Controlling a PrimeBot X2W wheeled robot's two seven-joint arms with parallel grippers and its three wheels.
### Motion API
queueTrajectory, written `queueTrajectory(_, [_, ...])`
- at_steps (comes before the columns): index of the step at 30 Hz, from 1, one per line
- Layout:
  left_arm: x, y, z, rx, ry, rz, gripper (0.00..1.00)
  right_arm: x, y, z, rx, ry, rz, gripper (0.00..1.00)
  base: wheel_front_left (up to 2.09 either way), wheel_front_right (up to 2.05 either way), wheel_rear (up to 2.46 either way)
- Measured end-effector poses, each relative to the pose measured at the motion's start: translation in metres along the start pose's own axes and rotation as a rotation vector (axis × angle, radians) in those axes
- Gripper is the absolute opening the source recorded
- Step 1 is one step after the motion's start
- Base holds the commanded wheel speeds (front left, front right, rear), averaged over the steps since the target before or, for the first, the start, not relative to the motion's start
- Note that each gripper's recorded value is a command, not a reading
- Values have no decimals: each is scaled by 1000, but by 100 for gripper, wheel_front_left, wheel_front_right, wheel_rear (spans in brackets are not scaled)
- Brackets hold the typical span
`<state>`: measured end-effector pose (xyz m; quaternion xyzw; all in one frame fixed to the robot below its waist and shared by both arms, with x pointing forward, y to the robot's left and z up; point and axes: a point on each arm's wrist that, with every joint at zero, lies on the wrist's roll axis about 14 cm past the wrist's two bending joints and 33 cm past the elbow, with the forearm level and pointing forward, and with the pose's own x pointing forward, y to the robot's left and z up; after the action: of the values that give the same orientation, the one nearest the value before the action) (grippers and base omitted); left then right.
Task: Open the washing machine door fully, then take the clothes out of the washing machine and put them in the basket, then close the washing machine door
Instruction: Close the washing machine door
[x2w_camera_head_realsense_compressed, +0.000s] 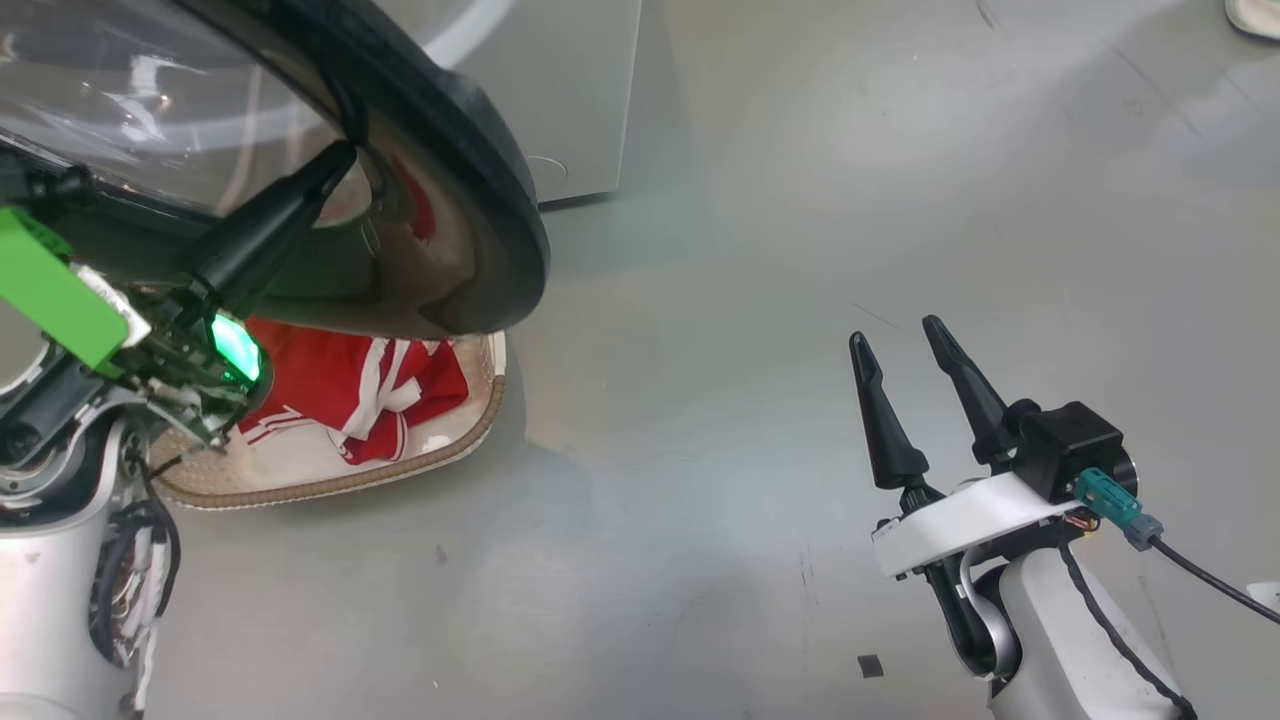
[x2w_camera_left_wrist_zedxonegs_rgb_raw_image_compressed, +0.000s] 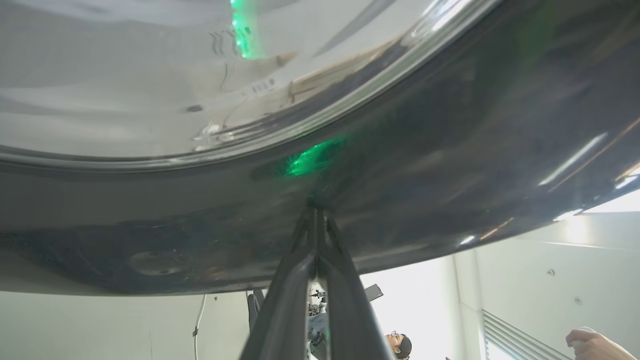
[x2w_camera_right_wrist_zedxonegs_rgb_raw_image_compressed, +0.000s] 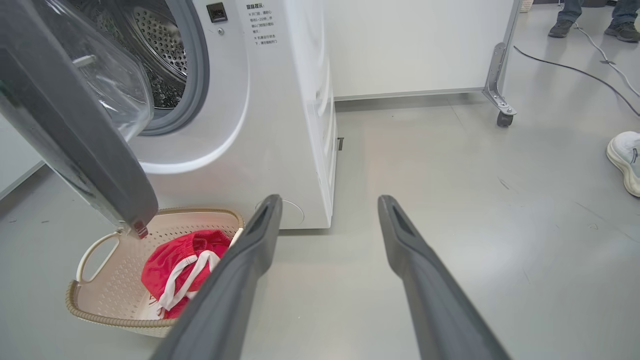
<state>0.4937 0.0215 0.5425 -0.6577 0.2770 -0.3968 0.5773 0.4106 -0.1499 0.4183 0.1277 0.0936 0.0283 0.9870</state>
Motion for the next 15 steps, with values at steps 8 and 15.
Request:
queueTrajectory(8, [28, 9, 15, -28, -44, -26, 0, 1, -12, -5, -1, 16, -32, 100, 0, 0, 0])
queueTrajectory(15, [44, 19, 23, -47, -77, -23, 0, -1, -20, -5, -6, 17, -57, 100, 0, 0, 0])
